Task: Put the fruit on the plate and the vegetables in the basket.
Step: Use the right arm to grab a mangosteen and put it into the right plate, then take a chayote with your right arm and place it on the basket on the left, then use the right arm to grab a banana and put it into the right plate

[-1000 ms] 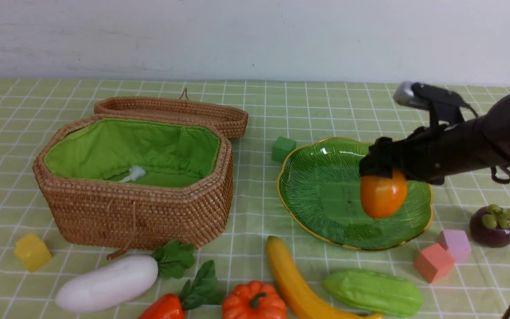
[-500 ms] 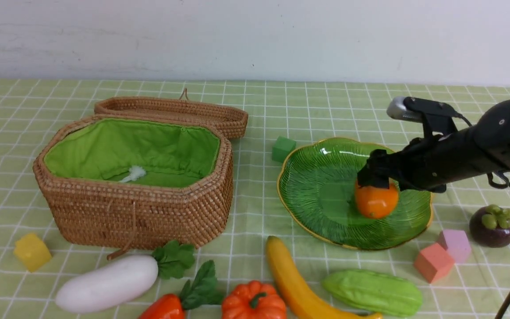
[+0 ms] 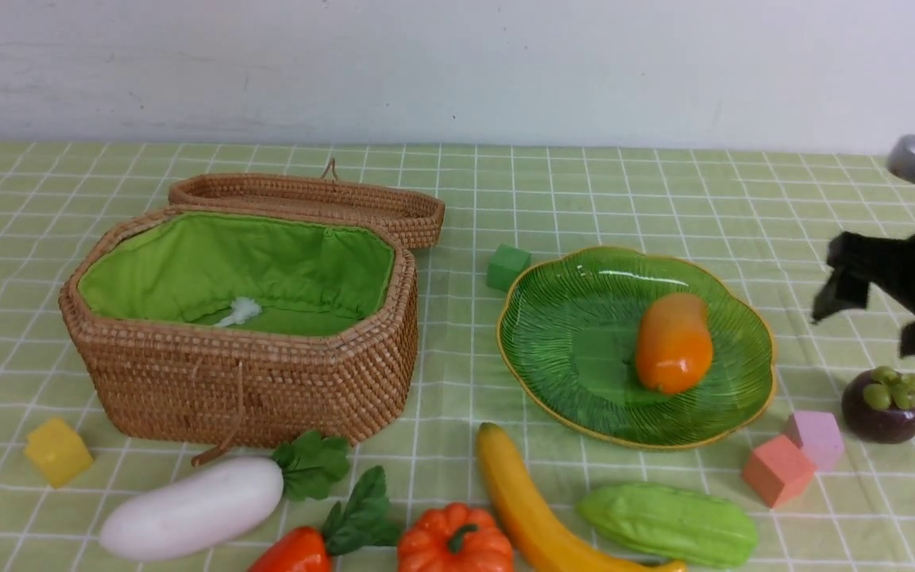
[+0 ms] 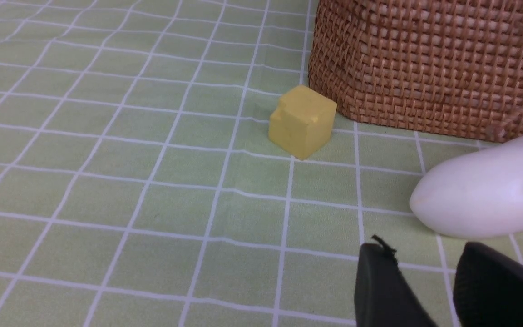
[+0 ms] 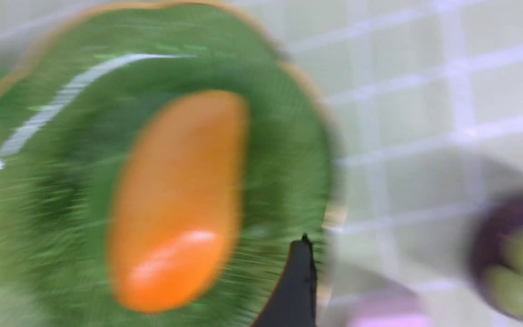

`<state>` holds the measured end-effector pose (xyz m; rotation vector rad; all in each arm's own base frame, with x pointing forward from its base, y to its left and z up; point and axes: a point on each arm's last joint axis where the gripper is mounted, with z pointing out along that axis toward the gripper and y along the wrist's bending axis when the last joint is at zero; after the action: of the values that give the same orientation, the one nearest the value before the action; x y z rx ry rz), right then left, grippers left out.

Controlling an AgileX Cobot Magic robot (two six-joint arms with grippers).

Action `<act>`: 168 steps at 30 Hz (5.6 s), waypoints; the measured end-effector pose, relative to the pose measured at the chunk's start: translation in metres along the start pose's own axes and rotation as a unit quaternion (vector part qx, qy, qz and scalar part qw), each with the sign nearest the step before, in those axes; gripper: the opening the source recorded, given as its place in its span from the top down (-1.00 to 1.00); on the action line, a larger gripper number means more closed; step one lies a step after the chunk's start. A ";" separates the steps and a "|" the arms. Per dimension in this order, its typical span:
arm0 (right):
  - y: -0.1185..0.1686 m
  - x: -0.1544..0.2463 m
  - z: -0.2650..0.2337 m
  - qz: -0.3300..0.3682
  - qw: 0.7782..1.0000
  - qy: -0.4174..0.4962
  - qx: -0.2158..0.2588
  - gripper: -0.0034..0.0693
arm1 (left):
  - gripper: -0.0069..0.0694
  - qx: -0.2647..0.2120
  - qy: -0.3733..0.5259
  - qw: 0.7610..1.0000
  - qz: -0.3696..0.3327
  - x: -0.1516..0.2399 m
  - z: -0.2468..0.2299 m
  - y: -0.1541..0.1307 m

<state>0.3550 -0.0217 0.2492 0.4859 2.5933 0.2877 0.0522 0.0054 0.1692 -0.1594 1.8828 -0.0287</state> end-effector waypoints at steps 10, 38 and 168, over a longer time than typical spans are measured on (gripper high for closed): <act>-0.025 0.002 0.017 0.030 0.996 0.033 0.071 -0.92 | 0.19 0.000 0.000 1.000 0.000 0.000 0.000 0.000; 0.022 -0.007 -0.009 -0.065 0.995 -0.065 -0.043 -0.65 | 0.19 0.000 0.000 1.000 0.000 0.000 0.000 0.000; 0.299 0.046 -0.055 -0.555 0.747 -0.077 -0.357 -0.88 | 0.19 0.000 0.000 1.000 0.000 0.000 0.000 0.000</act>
<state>0.3760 0.2635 0.3624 -1.2083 1.9210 0.6902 0.0522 0.0054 0.1692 -0.1594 1.8828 -0.0287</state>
